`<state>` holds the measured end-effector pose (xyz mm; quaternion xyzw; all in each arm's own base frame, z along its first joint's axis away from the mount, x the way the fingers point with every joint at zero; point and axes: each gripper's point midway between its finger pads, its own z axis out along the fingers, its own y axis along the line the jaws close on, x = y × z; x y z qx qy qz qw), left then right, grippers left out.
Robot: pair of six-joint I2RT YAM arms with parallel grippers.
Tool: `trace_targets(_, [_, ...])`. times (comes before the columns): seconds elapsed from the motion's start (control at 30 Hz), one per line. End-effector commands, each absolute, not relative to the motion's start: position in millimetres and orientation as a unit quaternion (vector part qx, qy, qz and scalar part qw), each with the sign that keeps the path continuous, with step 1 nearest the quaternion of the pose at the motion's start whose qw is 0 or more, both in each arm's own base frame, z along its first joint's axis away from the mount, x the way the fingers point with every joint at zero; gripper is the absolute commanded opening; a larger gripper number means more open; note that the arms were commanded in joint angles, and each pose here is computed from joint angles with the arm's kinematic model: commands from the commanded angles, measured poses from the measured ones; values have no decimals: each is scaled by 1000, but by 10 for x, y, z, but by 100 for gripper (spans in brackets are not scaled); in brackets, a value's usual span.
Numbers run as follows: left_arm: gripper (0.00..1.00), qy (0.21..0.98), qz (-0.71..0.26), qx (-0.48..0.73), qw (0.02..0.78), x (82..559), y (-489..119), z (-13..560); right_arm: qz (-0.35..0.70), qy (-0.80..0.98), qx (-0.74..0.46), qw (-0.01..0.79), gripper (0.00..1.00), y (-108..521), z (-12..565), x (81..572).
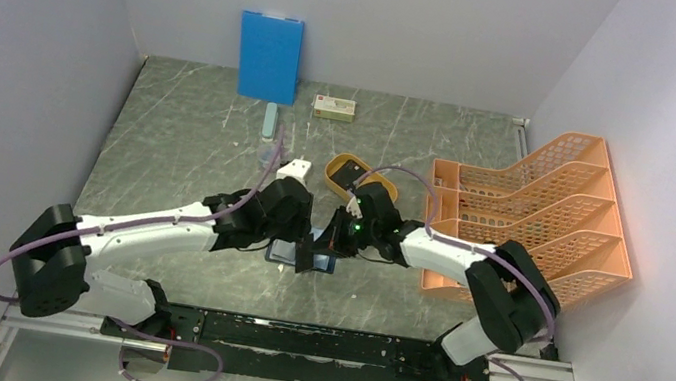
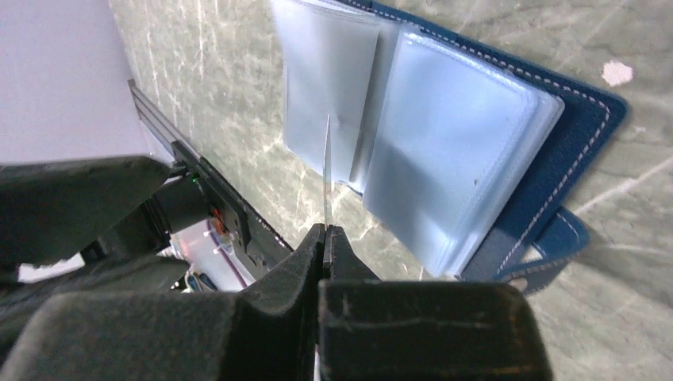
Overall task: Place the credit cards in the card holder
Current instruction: Turn over the card slot in the card holder.
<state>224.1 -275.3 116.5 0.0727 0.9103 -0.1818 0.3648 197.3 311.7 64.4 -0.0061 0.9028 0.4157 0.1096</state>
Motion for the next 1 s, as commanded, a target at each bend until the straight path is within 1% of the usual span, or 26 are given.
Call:
trace_targets(0.0, [45,910,-177,63,370,2220,-2672,1118,420,900,-7,113,0,3280,640,2064])
trace_targets(0.1, [41,913,-171,58,366,2241,-2670,996,423,899,-7,113,0,3327,646,2082])
trace_targets(0.2, [35,920,-157,49,355,2314,-2642,818,421,899,-11,121,0,3296,712,2076])
trace_targets(0.33, [25,929,-145,29,338,2425,-2588,607,412,902,-12,132,0,3159,775,1993])
trace_targets(0.47, [20,934,-134,16,332,2496,-2531,470,400,906,-7,135,0,2994,767,1883])
trace_targets(0.67, [15,941,-110,5,319,2451,-2395,300,391,907,26,158,0,2818,761,1967])
trace_targets(0.8, [14,945,-96,1,313,2407,-2302,197,406,897,38,170,0,2893,792,2100])
trace_targets(0.97, [12,950,-77,1,301,2380,-2243,94,429,889,37,153,0,3049,756,2163])
